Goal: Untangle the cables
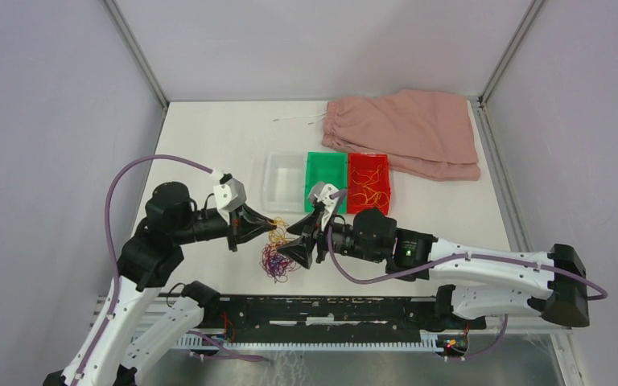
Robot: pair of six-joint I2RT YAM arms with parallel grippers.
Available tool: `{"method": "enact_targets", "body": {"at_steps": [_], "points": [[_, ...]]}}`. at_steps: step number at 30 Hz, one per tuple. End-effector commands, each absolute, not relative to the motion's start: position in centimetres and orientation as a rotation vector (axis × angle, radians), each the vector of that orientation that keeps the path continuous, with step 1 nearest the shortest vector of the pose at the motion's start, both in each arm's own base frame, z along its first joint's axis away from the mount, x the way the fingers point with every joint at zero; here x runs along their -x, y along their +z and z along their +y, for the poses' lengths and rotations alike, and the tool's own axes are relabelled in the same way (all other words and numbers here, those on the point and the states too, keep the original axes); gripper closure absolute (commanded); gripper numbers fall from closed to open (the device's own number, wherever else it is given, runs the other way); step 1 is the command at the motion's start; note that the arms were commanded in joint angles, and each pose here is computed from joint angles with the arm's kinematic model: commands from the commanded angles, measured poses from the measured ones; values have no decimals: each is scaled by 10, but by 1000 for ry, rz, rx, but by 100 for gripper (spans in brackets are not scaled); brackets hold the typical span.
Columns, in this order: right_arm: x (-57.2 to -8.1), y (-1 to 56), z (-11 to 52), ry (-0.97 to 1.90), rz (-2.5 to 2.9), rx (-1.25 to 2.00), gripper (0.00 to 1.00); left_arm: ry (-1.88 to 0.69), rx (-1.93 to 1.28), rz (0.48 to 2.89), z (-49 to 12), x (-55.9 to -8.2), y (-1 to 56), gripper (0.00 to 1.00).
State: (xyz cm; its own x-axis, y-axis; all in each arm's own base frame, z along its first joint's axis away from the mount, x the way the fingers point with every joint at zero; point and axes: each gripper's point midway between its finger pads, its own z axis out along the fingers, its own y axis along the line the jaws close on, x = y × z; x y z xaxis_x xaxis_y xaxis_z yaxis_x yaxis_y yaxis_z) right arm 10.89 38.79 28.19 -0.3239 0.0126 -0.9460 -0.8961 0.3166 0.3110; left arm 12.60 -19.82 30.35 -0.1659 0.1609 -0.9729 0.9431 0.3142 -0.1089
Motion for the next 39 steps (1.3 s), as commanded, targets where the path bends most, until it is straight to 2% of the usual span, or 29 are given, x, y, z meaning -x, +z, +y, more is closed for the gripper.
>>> {"method": "enact_targets", "body": {"at_steps": [1,4,9,10,14,15,23,24,25,27,28,33,39], "points": [[-123,335,394,1191,1497,703,43,-1009,-1024,1505,-201,-121,332,97],[-134,337,387,1165,1497,645,51,-1007,-1039,1506,-200,-118,329,97],[-135,347,382,1185,1480,619,50,-997,-1065,1513,-199,-117,323,97],[-136,347,382,1180,1484,620,53,-996,-1068,1511,-199,-117,323,97],[-142,344,377,1122,1532,626,83,-996,-1070,1509,-199,-117,325,97],[-143,342,374,1099,1554,629,87,-987,-1074,1503,-198,-117,325,97],[-151,348,330,922,1575,647,94,-906,-1115,1478,-192,-118,322,96],[-152,355,325,903,1566,649,95,-897,-1123,1480,-192,-119,319,92],[-152,363,322,891,1555,653,95,-889,-1128,1487,-191,-119,315,81],[-150,376,322,884,1535,685,96,-883,-1139,1496,-190,-118,309,46],[-148,382,323,888,1531,706,97,-885,-1143,1502,-190,-118,307,34],[-136,389,340,929,1551,823,98,-903,-1155,1501,-191,-115,310,20],[-130,384,361,991,1571,864,99,-943,-1141,1468,-196,-114,320,19]]}}
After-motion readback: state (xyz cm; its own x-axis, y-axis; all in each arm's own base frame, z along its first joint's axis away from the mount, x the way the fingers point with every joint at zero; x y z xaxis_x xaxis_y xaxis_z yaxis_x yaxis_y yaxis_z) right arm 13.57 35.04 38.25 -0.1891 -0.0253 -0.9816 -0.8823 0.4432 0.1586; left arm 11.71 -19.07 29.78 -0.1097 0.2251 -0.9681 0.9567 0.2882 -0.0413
